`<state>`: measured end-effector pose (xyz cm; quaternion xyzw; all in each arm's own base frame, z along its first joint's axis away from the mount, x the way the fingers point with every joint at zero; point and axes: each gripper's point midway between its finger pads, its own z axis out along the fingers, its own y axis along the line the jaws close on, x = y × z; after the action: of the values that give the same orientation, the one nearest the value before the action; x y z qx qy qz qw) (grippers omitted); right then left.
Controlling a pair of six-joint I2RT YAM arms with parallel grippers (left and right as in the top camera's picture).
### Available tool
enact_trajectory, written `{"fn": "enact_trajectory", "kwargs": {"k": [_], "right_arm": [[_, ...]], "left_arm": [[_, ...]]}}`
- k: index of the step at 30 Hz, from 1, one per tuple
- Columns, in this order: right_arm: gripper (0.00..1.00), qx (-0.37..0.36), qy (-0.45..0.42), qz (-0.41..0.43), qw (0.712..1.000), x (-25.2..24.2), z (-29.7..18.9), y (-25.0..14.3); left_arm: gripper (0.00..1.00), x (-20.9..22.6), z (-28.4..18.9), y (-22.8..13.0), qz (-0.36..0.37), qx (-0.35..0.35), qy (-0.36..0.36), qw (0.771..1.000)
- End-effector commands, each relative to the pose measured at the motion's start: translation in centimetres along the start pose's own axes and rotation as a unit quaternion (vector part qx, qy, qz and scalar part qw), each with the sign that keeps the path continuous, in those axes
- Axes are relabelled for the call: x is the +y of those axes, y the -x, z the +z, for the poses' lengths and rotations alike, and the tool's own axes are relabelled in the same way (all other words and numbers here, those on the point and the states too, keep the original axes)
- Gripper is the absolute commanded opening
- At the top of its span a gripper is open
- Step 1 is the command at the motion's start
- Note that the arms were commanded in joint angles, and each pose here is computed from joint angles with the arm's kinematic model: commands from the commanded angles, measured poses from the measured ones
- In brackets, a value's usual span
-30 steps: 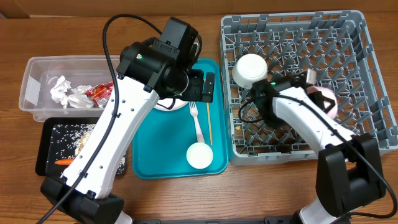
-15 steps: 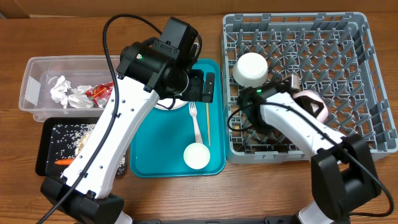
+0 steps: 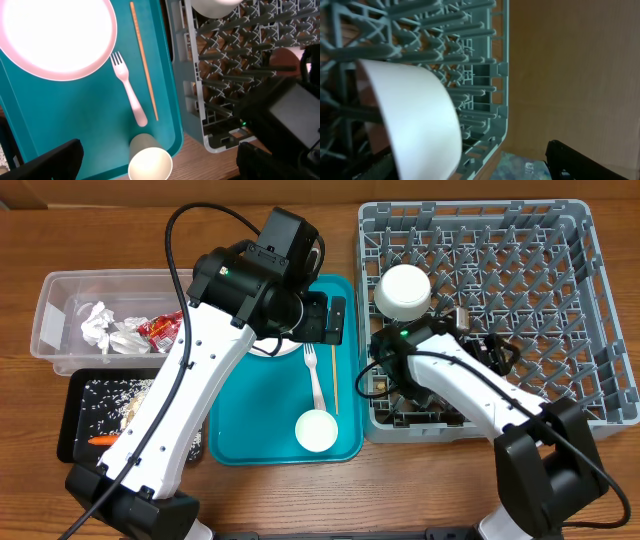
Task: Sort waste into correct bins and load items into the dishwasher
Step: 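Lower the pink bowl into the rack's front-right slots with the right gripper, then open the right gripper and adjust the pink bowl upright in the rack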
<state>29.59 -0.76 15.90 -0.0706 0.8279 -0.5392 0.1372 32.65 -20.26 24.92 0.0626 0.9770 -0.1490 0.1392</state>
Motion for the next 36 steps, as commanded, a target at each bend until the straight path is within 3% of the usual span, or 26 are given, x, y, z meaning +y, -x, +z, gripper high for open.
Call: {"fn": "enact_trajectory", "kwargs": {"k": [1, 10, 15, 16, 18, 19, 20, 22, 23, 29, 32, 36], "right_arm": [[0.90, -0.026, 0.031, 0.030, 0.999, -0.2, -2.0, 1.1], [0.93, -0.080, 0.123, 0.074, 0.986, -2.1, -5.4, 1.4], [0.99, -0.075, 0.194, 0.182, 0.961, -4.9, -4.9, 0.9], [0.94, -0.071, 0.209, 0.207, 0.953, -5.5, -4.6, 0.8], [0.74, -0.062, 0.251, 0.251, 0.933, -6.4, -4.1, 0.6], [0.59, -0.059, 0.279, 0.267, 0.920, -6.6, -4.0, 0.6], [0.34, -0.055, 0.331, 0.292, 0.896, -6.8, -3.9, 0.7], [0.04, -0.045, 0.384, 0.330, 0.861, -7.1, -3.7, 0.8], [0.04, -0.037, 0.417, 0.349, 0.838, -7.3, -3.3, 0.9], [0.04, 0.017, 0.474, 0.400, 0.784, -7.1, 0.1, 0.8], [0.04, 0.063, 0.543, 0.389, 0.741, -4.4, 0.3, 1.6], [0.04, 0.146, 0.559, 0.353, 0.736, -0.5, 1.2, 0.6]], "left_arm": [[1.00, 0.0, -0.5, 0.5, 0.008, -0.011, 0.001, 1.000], [1.00, 0.0, -0.5, 0.5, 0.008, -0.011, 0.001, 1.000], [1.00, 0.0, -0.5, 0.5, 0.008, -0.011, 0.001, 1.000], [1.00, 0.0, -0.5, 0.5, 0.008, -0.011, 0.001, 1.000], [1.00, 0.0, -0.5, 0.5, 0.008, -0.011, 0.001, 1.000], [1.00, 0.0, -0.5, 0.5, 0.008, -0.011, 0.001, 1.000], [1.00, 0.0, -0.5, 0.5, 0.008, -0.011, 0.001, 1.000], [1.00, 0.0, -0.5, 0.5, 0.008, -0.011, 0.001, 1.000], [1.00, 0.0, -0.5, 0.5, 0.008, -0.011, 0.001, 1.000], [1.00, 0.0, -0.5, 0.5, 0.008, -0.011, 0.001, 1.000], [1.00, 0.0, -0.5, 0.5, 0.008, -0.011, 0.001, 1.000], [1.00, 0.0, -0.5, 0.5, 0.008, -0.011, 0.001, 1.000]]}}
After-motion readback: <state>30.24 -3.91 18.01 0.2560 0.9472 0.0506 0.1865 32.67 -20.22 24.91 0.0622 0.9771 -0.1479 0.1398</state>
